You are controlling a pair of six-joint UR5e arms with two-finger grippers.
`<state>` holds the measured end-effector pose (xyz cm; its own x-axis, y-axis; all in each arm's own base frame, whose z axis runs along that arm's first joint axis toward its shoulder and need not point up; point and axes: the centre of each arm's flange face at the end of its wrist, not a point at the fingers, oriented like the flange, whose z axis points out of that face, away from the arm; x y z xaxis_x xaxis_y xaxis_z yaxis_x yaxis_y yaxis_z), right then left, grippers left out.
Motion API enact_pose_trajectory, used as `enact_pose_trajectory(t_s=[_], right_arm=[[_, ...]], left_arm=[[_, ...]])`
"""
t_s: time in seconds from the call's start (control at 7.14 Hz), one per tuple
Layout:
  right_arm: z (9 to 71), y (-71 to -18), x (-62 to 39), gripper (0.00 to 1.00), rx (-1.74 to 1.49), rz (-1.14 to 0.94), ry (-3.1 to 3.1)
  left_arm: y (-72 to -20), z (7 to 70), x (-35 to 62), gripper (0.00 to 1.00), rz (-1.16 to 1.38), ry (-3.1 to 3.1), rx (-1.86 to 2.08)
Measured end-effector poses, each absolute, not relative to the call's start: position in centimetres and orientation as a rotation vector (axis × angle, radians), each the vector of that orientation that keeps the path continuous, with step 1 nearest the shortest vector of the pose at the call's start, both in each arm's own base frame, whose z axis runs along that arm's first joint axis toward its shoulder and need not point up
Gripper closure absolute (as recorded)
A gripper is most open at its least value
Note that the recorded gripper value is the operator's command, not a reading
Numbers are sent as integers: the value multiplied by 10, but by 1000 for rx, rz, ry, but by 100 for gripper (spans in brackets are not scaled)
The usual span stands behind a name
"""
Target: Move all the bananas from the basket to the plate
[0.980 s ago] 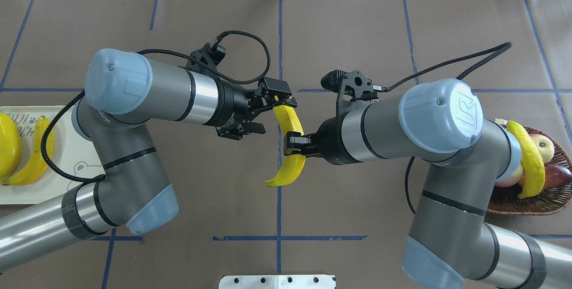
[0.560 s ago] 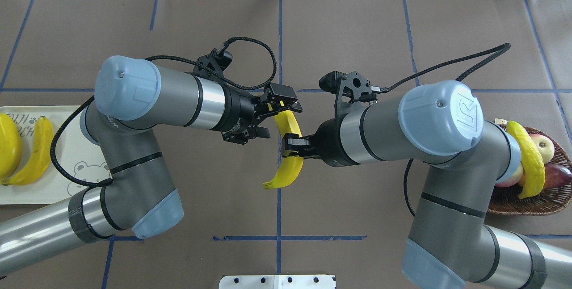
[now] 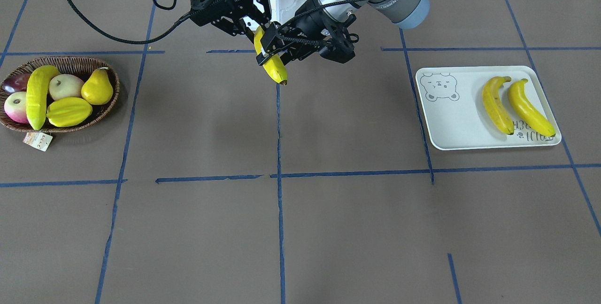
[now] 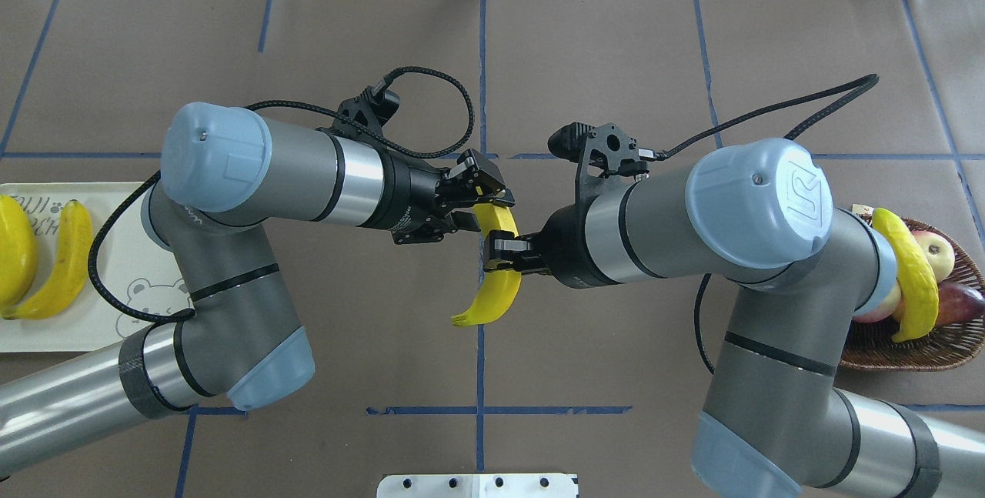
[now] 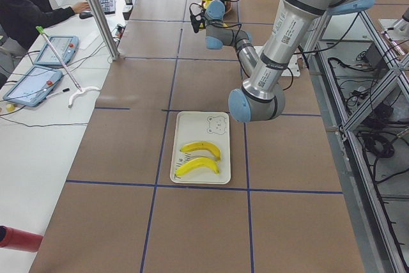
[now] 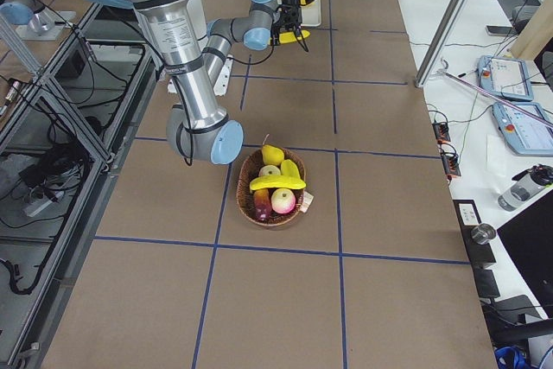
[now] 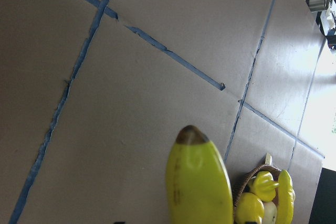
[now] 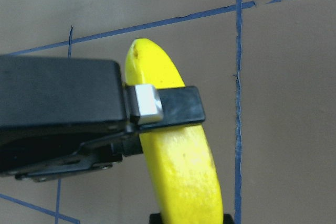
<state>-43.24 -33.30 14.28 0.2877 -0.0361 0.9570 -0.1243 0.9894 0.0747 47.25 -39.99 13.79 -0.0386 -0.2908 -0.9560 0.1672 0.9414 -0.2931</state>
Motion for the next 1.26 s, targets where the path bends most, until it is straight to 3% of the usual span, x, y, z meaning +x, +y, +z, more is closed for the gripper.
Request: enact_pose_trajectory(t_s=[0.84, 1.26], right_arm=[[138, -331, -421, 0, 156, 63, -1295], [143, -347, -387, 0, 194, 111, -1295]], left_arm=[[-403, 157, 466, 100, -374, 1562, -87], [-449, 256, 395, 100, -432, 1396, -7]])
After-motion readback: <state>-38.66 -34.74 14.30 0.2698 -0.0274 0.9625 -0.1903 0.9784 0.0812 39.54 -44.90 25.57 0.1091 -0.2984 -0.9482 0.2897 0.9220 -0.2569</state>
